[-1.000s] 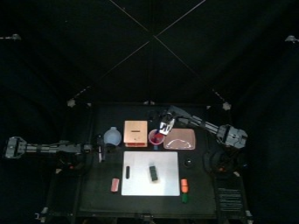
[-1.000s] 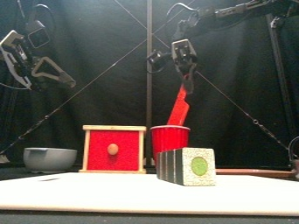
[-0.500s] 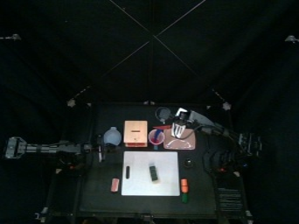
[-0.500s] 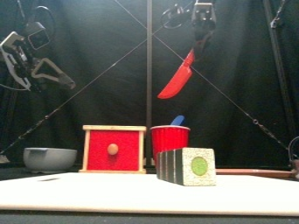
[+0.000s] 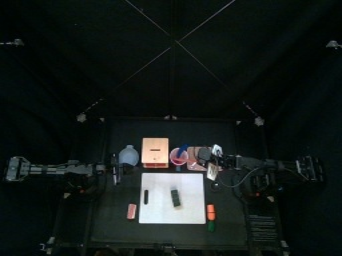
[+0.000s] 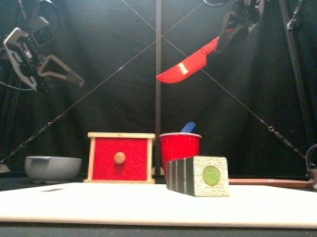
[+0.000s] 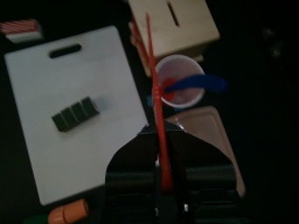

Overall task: Place sushi on board then cut the sushi with the knife then place the pieces on the plate
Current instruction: Grasp knife edge with left hand

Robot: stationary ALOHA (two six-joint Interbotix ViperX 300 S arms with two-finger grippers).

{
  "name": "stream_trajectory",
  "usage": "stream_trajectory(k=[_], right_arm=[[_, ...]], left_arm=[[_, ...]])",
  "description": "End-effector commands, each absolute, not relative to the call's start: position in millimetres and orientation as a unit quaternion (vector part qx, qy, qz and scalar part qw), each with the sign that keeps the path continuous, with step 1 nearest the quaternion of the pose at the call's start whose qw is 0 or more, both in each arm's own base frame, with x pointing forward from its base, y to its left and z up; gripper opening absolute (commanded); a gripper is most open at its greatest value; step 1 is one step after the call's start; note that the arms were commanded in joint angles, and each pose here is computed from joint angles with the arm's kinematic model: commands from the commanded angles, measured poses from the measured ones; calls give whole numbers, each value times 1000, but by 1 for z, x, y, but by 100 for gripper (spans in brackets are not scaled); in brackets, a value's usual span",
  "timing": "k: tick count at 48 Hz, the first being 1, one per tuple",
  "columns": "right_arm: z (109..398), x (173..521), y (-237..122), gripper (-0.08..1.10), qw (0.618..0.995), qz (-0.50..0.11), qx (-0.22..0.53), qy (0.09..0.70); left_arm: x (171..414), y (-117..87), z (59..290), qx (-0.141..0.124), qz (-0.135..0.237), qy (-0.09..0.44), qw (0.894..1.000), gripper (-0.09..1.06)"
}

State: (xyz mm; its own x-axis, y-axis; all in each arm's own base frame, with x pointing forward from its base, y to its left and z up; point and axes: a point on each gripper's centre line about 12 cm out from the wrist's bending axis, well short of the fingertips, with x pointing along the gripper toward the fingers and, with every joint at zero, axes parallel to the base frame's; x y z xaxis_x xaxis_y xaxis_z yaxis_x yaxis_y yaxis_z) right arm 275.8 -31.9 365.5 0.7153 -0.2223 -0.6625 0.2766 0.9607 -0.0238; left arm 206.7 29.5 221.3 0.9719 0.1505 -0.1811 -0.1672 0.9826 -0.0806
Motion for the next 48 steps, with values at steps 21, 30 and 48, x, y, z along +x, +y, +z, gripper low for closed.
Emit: stream_trajectory(k=[21, 30, 48], right_arm=[[272, 265, 4, 40, 979, -9, 19, 205], [255, 273, 8, 40, 979, 6, 19, 202], [233, 297, 9, 40, 971, 8, 14, 240]], left_arm=[[238, -19, 257, -2, -38, 58, 998, 44], [254, -20, 241, -3, -37, 97, 995, 71], [294, -24, 231, -25, -30, 142, 989, 97]])
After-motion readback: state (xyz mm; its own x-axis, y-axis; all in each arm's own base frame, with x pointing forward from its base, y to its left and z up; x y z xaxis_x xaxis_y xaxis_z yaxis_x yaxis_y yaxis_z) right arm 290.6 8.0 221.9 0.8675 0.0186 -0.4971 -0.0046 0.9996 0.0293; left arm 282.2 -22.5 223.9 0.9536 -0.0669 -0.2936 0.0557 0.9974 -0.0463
